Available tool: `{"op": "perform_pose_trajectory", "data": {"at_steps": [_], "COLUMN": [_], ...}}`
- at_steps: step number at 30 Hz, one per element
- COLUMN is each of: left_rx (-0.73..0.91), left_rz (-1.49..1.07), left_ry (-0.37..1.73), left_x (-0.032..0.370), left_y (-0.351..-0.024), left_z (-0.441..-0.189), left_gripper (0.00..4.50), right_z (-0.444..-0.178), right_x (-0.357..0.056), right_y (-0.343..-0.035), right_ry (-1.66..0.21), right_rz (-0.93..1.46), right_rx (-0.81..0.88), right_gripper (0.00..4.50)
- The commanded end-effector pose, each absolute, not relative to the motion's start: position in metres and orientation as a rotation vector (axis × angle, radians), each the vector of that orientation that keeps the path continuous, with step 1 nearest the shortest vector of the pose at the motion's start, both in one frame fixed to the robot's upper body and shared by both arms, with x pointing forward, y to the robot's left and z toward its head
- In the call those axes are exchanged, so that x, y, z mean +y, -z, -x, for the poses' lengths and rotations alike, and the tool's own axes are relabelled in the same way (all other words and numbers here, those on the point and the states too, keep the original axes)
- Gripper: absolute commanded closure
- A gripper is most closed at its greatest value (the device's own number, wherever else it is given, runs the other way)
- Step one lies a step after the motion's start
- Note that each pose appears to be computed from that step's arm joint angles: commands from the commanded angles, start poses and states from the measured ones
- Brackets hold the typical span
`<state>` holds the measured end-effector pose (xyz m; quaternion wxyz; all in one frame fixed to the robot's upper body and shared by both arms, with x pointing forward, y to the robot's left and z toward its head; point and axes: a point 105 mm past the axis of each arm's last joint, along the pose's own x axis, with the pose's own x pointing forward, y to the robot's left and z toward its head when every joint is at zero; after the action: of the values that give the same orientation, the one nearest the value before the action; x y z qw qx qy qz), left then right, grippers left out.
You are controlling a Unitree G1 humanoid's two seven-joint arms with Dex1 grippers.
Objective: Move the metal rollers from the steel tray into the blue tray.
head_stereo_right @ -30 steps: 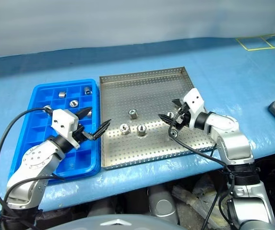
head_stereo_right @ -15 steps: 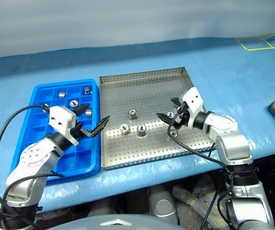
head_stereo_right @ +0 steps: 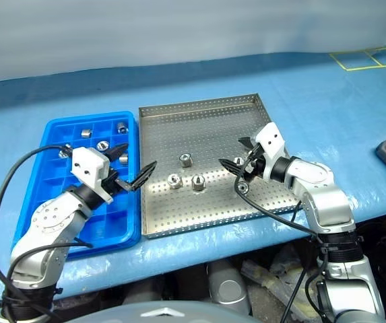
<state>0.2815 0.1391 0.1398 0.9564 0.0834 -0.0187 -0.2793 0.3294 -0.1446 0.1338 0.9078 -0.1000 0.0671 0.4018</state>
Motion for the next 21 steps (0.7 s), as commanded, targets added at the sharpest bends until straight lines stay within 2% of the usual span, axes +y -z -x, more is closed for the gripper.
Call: {"op": "perform_pose_trajectory", "data": {"at_steps": [1, 10, 17, 21], "left_rx": [-0.091, -0.078, 0.032, 0.106], "left_rz": [-0.196, -0.202, -0.232, -0.234], "left_ry": [0.562, 0.555, 0.638, 0.658], "left_x": [0.139, 0.138, 0.132, 0.131], "left_y": [-0.152, -0.149, -0.136, -0.131], "left_z": [-0.279, -0.277, -0.266, -0.266], "left_gripper": [0.04, 0.04, 0.04, 0.04], "right_z": [-0.327, -0.323, -0.309, -0.299], "right_x": [-0.136, -0.131, -0.118, -0.106], "right_y": [-0.149, -0.146, -0.131, -0.136], "right_ry": [-0.847, -0.855, -0.908, -0.942], "right_rz": [0.220, 0.205, 0.217, 0.238], "right_rx": [0.070, 0.068, 0.100, 0.057], "right_gripper": [0.00, 0.00, 0.00, 0.00]}}
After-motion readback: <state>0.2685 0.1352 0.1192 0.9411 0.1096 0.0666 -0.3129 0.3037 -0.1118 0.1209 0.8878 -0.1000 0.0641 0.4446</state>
